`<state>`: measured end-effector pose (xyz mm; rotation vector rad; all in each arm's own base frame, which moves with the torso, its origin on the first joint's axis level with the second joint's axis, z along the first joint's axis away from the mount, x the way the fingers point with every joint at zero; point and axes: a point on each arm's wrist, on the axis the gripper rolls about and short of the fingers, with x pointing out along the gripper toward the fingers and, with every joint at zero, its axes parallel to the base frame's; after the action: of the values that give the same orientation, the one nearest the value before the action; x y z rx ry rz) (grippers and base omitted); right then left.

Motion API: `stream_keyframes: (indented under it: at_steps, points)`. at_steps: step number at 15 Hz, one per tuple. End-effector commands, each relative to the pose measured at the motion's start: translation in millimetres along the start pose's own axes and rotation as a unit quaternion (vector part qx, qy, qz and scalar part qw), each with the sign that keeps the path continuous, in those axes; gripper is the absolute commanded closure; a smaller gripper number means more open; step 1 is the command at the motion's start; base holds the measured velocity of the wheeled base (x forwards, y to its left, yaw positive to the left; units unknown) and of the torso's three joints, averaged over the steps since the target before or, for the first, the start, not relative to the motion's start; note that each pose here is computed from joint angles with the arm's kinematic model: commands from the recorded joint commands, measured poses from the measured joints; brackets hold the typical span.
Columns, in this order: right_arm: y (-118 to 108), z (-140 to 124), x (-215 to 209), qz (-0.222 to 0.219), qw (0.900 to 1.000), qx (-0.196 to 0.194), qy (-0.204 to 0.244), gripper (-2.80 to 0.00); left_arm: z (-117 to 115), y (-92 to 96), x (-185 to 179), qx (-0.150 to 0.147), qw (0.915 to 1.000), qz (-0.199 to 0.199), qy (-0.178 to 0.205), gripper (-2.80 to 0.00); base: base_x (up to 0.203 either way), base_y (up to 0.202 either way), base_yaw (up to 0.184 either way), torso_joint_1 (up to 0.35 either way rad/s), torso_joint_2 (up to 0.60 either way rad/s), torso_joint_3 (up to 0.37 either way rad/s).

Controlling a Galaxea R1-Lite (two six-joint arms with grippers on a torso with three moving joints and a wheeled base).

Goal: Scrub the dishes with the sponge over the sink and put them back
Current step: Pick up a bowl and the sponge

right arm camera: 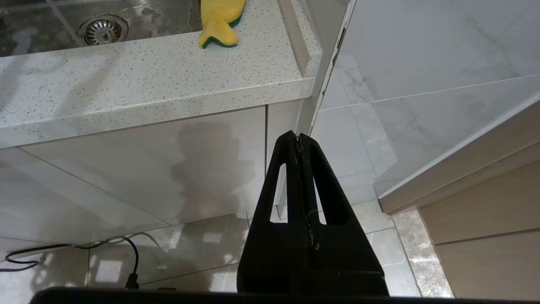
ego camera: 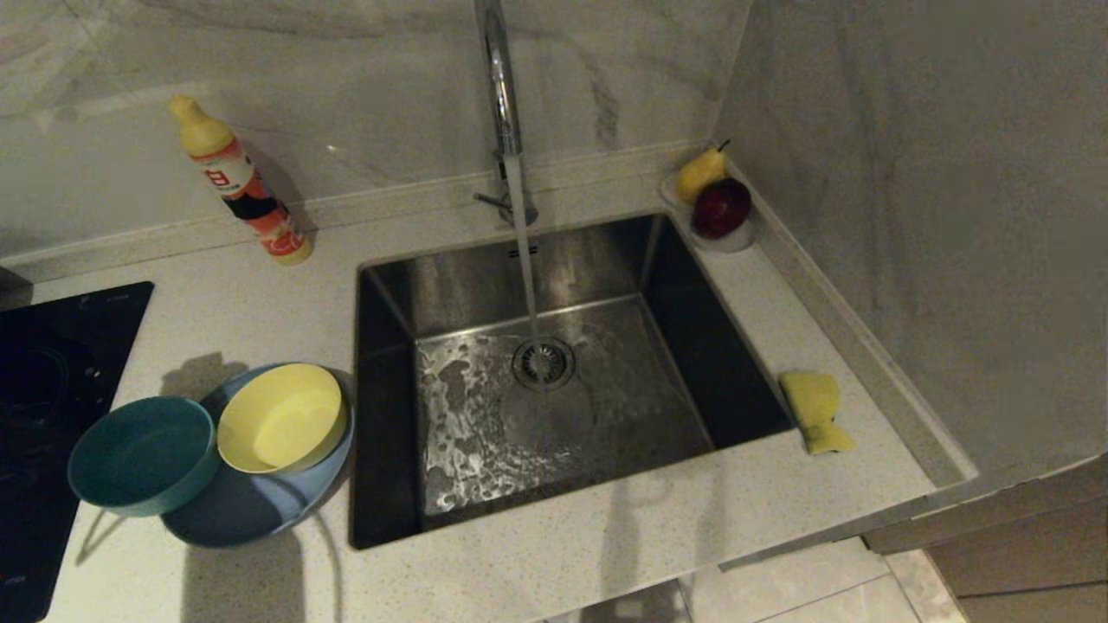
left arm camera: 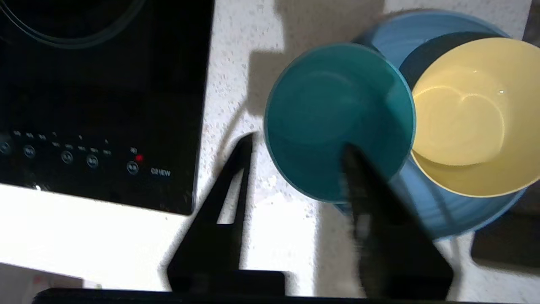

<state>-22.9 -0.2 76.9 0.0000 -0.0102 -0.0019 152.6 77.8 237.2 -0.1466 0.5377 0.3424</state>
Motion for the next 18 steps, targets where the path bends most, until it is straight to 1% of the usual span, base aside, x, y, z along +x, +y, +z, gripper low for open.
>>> stream_keyframes:
  at_steps: [1,2,3,4,7,10,12,13,15,18]
  points:
    - [0.0,0.0,0.0,0.000,1.000,0.000,0.000,0.00,19.2,1.3,11.1,-0.011,0.9995,-0.004,0.029,-2.80,0.000,0.000,0.000,0.000,0.00,0.000]
    - [0.0,-0.1,-0.1,0.000,1.000,0.000,-0.001,0.00,29.4,0.8,13.6,-0.025,0.9990,-0.006,0.036,-2.80,0.000,0.000,0.000,0.000,0.00,0.000]
    - [0.0,0.0,0.0,0.000,1.000,0.000,0.000,0.00,35.6,0.2,18.7,-0.039,0.9982,-0.008,0.045,-2.80,0.000,0.000,0.000,0.000,0.00,0.000]
    - [0.0,0.0,0.0,0.000,1.000,0.000,0.000,0.00,38.2,0.1,25.8,-0.046,0.9973,-0.007,0.057,-2.80,0.000,0.000,0.000,0.000,0.00,0.000]
    - [0.0,0.0,0.0,0.000,1.000,0.000,0.000,0.00,40.7,1.9,44.7,-0.050,0.9954,-0.002,0.082,-2.80,0.000,0.000,0.000,0.000,0.00,0.000]
    - [0.0,-0.1,-0.1,0.000,1.000,0.000,-0.001,0.00,45.8,2.5,61.1,-0.047,0.9932,0.006,0.106,-2.80,0.000,0.000,0.000,0.000,0.00,0.000]
    - [0.0,0.0,0.0,0.000,1.000,0.000,0.000,0.00,44.7,0.8,67.7,-0.027,0.9913,0.017,0.128,-2.80,0.000,0.000,0.000,0.000,0.00,0.000]
    - [0.0,0.0,0.0,0.000,1.000,0.000,0.000,0.00,43.5,0.9,70.2,-0.019,0.9905,0.028,0.133,-2.80,0.000,0.000,0.000,0.000,0.00,0.000]
    - [0.0,0.0,0.0,0.000,1.000,0.001,0.000,0.00,42.7,0.7,75.3,-0.013,0.9894,0.039,0.139,-2.80,0.000,0.000,0.000,0.000,0.00,0.000]
    - [0.0,0.0,-0.1,0.000,1.000,0.000,-0.001,0.00,41.8,-0.4,80.9,-0.011,0.9885,0.038,0.146,-2.80,0.000,0.000,0.000,0.000,0.00,0.000]
